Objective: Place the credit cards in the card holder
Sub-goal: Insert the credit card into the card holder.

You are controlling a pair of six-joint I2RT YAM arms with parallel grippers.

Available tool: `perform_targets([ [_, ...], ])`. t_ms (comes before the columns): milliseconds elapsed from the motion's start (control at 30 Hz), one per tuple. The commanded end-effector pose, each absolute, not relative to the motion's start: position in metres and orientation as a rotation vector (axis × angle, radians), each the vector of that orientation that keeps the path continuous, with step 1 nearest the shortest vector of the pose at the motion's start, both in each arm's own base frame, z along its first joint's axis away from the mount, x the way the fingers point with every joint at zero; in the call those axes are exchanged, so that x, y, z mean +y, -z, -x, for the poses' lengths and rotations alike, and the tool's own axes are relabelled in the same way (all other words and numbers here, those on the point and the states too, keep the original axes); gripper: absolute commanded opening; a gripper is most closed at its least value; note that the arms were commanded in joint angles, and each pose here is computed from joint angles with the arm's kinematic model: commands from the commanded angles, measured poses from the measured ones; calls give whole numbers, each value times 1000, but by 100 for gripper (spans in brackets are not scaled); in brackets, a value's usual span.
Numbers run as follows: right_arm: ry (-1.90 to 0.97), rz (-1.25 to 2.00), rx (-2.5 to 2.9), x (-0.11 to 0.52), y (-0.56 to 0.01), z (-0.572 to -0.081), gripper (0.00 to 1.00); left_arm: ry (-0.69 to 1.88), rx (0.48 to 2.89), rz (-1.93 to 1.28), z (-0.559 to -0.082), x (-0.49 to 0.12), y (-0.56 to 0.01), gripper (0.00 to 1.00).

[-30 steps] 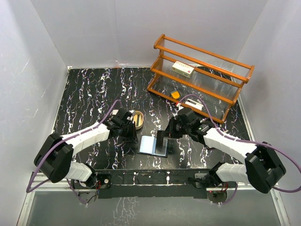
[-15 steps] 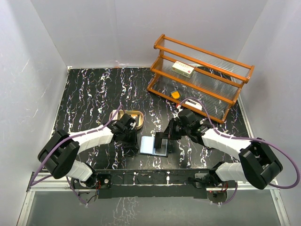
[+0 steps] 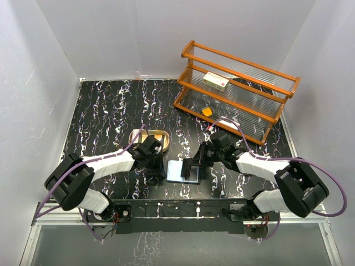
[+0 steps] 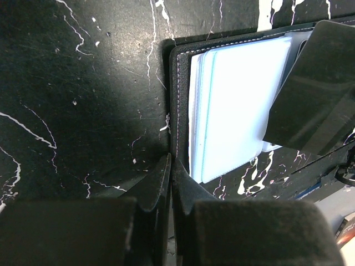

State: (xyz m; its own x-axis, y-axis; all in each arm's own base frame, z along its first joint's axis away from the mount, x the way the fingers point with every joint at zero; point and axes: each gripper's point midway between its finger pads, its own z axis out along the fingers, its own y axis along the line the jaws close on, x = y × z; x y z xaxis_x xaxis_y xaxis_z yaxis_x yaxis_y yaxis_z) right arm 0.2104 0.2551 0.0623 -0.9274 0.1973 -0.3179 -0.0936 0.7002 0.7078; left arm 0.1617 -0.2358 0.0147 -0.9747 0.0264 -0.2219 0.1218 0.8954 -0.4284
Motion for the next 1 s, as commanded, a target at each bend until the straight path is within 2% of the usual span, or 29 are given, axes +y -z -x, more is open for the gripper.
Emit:
perform_targets([
  [0,-1126,-72,2488,259,-66,-216,0,623,2864,-114,-156,-231,-11,0],
  [967,-1067,-115,2582,247,-34,-202,3,581,2866,-128,-155,-231,-10,0],
])
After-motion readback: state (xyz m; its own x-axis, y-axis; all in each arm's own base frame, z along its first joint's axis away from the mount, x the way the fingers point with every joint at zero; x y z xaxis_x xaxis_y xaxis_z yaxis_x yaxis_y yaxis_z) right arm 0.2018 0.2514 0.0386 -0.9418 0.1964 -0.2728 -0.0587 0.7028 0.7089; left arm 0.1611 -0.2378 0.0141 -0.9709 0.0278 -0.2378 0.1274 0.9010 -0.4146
